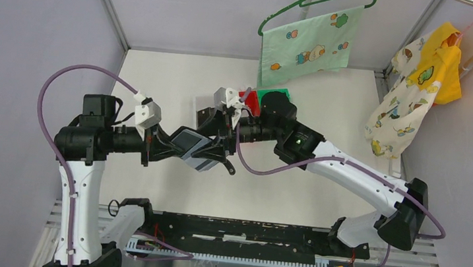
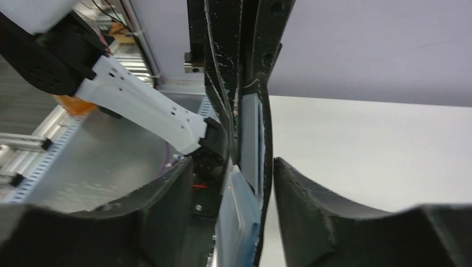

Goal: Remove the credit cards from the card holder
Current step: Remove the credit card from the card holder.

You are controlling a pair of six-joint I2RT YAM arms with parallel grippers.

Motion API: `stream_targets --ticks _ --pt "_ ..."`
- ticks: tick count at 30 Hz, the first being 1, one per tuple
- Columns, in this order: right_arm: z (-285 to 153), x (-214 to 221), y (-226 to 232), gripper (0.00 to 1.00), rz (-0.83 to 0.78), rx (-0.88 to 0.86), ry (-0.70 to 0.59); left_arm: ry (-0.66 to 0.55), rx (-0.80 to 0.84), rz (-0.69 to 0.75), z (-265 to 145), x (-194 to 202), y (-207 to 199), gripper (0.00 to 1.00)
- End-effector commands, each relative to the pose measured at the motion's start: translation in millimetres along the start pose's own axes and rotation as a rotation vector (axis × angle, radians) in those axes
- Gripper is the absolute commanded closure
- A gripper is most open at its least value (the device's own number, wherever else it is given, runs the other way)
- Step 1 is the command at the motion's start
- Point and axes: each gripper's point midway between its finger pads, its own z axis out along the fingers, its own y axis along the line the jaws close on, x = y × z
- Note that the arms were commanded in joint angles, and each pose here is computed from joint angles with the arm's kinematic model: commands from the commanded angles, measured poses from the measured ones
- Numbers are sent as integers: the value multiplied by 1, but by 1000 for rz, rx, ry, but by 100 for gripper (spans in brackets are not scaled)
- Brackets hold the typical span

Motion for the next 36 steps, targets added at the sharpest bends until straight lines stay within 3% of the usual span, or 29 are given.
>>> stream_targets --ticks 1,4,9,11,12,15,19,23,31,35,36 --pt "4 -35 17 51 -4 -92 -83 -98 81 -68 0 -26 -18 98" --pt "8 -36 18 72 27 -109 -89 -100 95 -83 1 -26 -21 98" --pt "10 -34 21 99 76 -132 -83 -97 105 -87 1 -24 -25 98" --pt "11 -30 21 100 89 -137 -69 -98 106 -87 1 -25 -26 98" --pt "10 -29 21 100 95 -140 -63 -98 108 -90 1 -25 -26 92" --pt "9 -22 23 100 112 -150 -46 -108 121 -114 1 -29 -27 58" --pt "7 -17 24 100 122 -147 -41 -132 148 -142 1 -36 -29 51" --pt "6 -18 23 100 126 -140 -45 -149 169 -169 1 -41 -31 56" --pt "0 -11 20 100 132 -132 -37 -163 179 -204 -1 -52 -32 79" --pt "-1 -11 19 100 127 -129 -42 -161 172 -198 -1 -53 -29 97" --pt "-2 -12 19 99 125 -127 -47 -157 166 -201 0 -52 -28 98"
